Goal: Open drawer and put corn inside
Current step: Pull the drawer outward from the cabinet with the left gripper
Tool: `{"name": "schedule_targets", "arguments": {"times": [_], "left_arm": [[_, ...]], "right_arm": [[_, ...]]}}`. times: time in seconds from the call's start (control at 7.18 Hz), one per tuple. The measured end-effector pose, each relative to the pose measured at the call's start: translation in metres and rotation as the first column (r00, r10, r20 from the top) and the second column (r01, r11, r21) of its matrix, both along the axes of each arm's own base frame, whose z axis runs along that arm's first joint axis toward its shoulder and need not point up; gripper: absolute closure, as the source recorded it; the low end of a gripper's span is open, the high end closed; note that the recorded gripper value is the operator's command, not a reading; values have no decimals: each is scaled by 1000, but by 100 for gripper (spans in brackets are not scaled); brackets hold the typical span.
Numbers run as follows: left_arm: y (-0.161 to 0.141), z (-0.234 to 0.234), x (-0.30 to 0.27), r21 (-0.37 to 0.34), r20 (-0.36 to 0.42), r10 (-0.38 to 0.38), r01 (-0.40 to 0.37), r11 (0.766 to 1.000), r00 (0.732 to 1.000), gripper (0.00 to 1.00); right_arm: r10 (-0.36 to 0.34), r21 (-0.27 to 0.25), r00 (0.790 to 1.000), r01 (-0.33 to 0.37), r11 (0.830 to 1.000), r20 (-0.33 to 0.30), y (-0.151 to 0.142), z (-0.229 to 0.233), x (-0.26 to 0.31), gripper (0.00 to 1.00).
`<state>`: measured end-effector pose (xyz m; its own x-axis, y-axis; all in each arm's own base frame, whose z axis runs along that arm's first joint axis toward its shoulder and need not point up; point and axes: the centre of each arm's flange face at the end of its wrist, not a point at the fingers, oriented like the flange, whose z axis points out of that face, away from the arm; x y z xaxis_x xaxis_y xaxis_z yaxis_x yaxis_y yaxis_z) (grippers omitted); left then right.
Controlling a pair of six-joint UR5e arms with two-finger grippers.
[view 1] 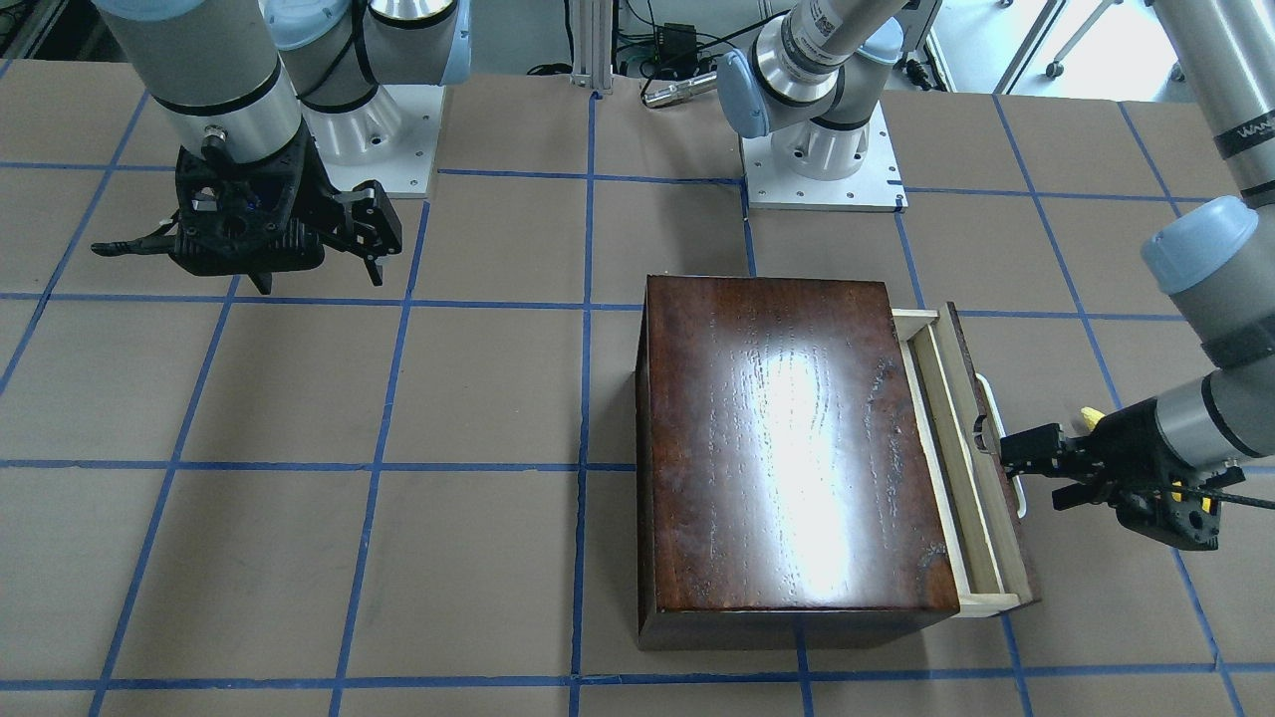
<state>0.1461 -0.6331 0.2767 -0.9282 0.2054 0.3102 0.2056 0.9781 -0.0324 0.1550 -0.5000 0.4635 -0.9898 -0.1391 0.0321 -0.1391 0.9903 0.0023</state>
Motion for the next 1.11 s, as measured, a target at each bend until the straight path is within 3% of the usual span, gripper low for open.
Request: {"name": "schedule_targets", "arguments": {"times": [1.11], "left_arm": [[-3, 4, 36, -1, 14, 18, -18, 1000, 1000, 0]], "right_arm": [[2, 0, 1000, -2, 1000, 0, 0, 0, 1, 0]]}}
